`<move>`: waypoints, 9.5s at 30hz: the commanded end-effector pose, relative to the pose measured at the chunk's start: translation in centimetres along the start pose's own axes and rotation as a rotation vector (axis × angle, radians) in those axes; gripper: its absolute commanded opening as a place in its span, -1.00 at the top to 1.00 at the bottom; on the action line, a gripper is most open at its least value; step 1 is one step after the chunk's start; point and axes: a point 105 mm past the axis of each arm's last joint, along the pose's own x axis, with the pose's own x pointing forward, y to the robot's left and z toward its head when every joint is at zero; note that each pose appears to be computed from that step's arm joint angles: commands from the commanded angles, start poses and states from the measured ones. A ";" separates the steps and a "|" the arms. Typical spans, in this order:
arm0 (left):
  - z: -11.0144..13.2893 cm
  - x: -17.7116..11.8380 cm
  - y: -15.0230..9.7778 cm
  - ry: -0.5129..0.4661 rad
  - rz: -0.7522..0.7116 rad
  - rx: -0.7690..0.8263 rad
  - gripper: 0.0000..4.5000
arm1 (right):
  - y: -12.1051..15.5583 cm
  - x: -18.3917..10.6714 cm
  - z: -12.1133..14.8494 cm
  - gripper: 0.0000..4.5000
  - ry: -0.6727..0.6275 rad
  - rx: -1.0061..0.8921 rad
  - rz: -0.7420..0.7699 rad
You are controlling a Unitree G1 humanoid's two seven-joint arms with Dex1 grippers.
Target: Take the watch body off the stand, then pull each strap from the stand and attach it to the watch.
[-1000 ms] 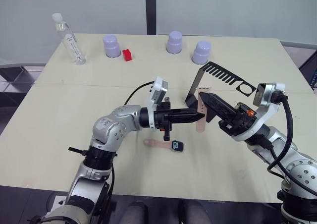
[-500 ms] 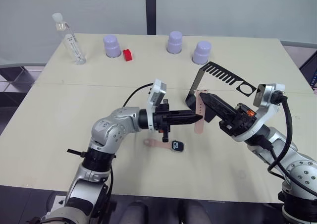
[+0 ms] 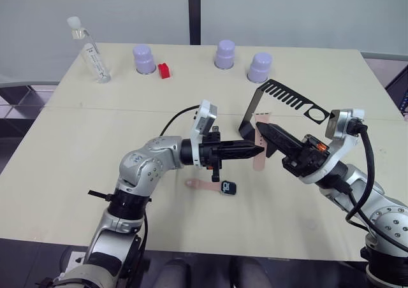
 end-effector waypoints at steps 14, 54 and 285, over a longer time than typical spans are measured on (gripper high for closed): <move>0.6 0.4 -0.9 -0.016 -0.038 0.020 1.00 | 0.8 -0.3 1.0 0.80 -0.029 -0.051 0.032; 0.9 0.7 -0.8 -0.035 -0.045 0.029 1.00 | 1.6 -0.4 1.7 0.53 -0.055 -0.036 0.045; -3.7 -4.9 4.2 0.339 0.080 -0.296 0.30 | -0.4 -0.5 -4.4 1.00 0.633 -1.284 0.099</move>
